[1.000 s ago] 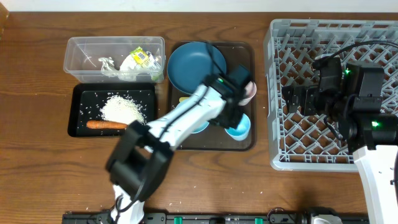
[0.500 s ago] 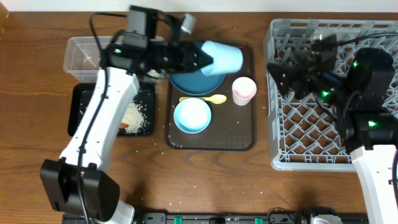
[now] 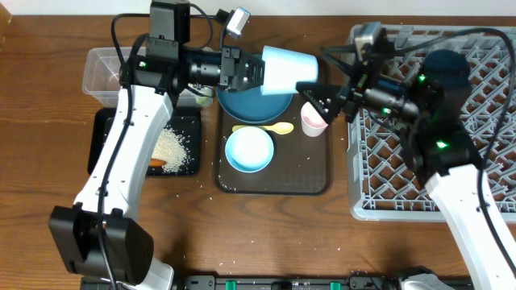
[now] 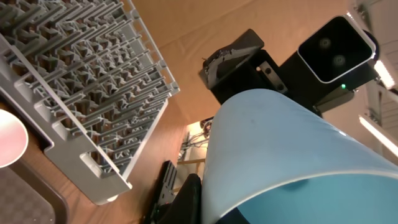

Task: Sort waste into correct bins and load items into the dishwasher rack
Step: 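Hand the blue cup from the left gripper to the right gripper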

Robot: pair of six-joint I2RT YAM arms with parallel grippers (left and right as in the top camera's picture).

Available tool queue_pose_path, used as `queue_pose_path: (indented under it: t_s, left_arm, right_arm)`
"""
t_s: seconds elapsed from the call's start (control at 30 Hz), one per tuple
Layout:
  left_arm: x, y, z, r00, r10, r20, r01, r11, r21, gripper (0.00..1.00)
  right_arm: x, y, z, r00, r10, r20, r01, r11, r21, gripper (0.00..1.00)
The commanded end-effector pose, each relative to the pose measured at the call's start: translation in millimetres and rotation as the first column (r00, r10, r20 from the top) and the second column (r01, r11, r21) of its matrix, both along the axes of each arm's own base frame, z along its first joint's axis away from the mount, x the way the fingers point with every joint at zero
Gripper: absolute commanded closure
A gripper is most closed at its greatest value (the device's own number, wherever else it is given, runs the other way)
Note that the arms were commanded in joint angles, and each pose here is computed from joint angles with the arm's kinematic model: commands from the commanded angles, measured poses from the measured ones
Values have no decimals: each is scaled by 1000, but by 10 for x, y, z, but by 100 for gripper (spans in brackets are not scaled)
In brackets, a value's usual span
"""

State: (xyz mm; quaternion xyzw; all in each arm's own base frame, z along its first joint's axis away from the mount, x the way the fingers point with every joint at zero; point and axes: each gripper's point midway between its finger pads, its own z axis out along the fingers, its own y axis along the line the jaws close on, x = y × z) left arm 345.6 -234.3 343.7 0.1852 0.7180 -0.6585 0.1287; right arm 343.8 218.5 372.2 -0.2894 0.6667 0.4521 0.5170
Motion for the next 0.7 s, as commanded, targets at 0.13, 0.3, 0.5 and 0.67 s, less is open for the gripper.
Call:
queue_pose_path:
  t_s: [0.13,0.3,0.5,0.67]
  left_arm:
    - [-181,-71,128,995,-100,-3,99,993,-65,94]
    - [-192,-86,128,995,-104,-3,104,992,-65,94]
    - [-194,-87,128,994,-103,-42,100,993,-63,94]
    - [-204,-101,128,990,-105,-99,99,993,-59,94]
  right_arm:
    - [-1,152,45,992,128,-10,-127,990,69,11]
    - [-30,181,42,986,167,-2,-167,983,74,21]
    - [-147,268,89,973,228,33,-230,971,73,23]
    - [-204,326,87,966,253,46,-255,965,66,29]
